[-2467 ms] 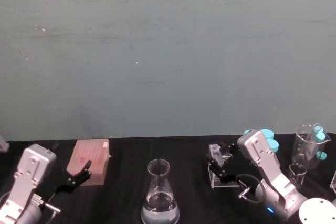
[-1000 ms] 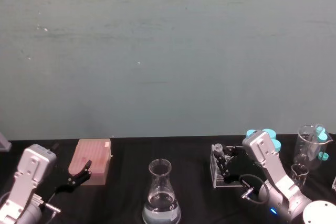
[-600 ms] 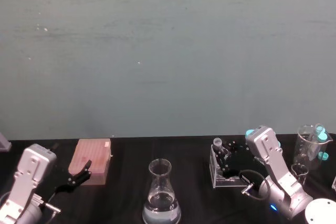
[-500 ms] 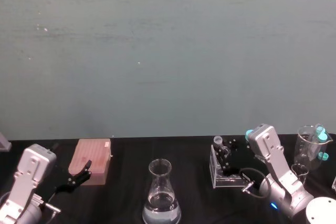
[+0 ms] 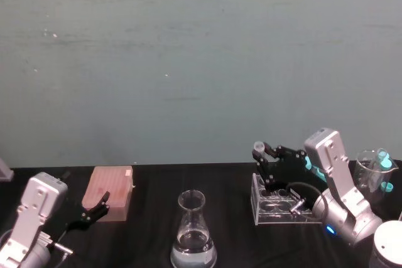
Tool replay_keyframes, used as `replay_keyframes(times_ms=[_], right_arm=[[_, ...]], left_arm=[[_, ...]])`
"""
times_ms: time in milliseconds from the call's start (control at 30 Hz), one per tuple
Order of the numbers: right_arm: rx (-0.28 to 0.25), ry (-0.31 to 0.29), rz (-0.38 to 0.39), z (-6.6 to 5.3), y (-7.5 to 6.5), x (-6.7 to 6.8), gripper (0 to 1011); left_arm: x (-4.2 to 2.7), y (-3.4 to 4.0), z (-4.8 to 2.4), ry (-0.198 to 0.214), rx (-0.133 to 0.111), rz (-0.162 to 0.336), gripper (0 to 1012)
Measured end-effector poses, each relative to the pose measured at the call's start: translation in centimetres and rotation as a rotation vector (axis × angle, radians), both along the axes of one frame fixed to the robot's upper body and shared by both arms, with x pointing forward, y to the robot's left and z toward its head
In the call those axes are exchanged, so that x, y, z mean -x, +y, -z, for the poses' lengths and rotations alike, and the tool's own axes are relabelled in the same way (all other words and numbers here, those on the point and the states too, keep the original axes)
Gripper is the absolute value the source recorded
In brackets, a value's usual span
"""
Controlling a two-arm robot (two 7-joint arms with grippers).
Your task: Pour the liquid from the test tube into the beaker using one hand.
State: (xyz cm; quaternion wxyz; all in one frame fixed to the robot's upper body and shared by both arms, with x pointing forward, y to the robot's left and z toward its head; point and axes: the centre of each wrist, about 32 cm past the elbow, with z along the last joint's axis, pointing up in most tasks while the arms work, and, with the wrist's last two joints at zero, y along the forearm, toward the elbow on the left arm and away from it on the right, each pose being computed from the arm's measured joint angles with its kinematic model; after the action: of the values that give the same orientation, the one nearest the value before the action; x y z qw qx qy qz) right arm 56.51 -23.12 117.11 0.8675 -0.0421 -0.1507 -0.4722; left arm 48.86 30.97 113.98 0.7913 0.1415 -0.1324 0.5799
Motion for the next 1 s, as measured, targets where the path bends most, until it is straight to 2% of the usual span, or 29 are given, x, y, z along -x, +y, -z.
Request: replay_keyframes(times_ms=[233, 400, 567, 700, 733, 800, 1000], right_arm=[[0.015, -0.059, -0.054, -1.5, 0.7, 0.1, 194], [0.059, -0.121, -0.106, -2.2, 1.5, 0.4, 195], [0.109, -0.163, -0.147, -2.2, 2.1, 0.7, 195], [0.174, -0.202, -0.178, -1.8, 2.4, 1.1, 195], [0.174, -0.202, -0.178, -1.8, 2.4, 1.1, 195], [0.223, -0.232, -0.189, -1.6, 2.5, 1.2, 195], [0.31, -0.286, -0.198, -1.2, 2.5, 1.2, 195]], left_arm=[[0.0, 0.0, 0.0, 0.0, 0.0, 0.0, 1000], [0.0, 0.0, 0.0, 0.0, 0.0, 0.0, 1000], [0.0, 0.0, 0.0, 0.0, 0.0, 0.0, 1000], [0.0, 0.0, 0.0, 0.0, 0.0, 0.0, 1000], [0.0, 0.0, 0.0, 0.0, 0.0, 0.0, 1000], [0.0, 0.0, 0.0, 0.0, 0.0, 0.0, 1000], [0.0, 0.0, 0.0, 0.0, 0.0, 0.0, 1000]])
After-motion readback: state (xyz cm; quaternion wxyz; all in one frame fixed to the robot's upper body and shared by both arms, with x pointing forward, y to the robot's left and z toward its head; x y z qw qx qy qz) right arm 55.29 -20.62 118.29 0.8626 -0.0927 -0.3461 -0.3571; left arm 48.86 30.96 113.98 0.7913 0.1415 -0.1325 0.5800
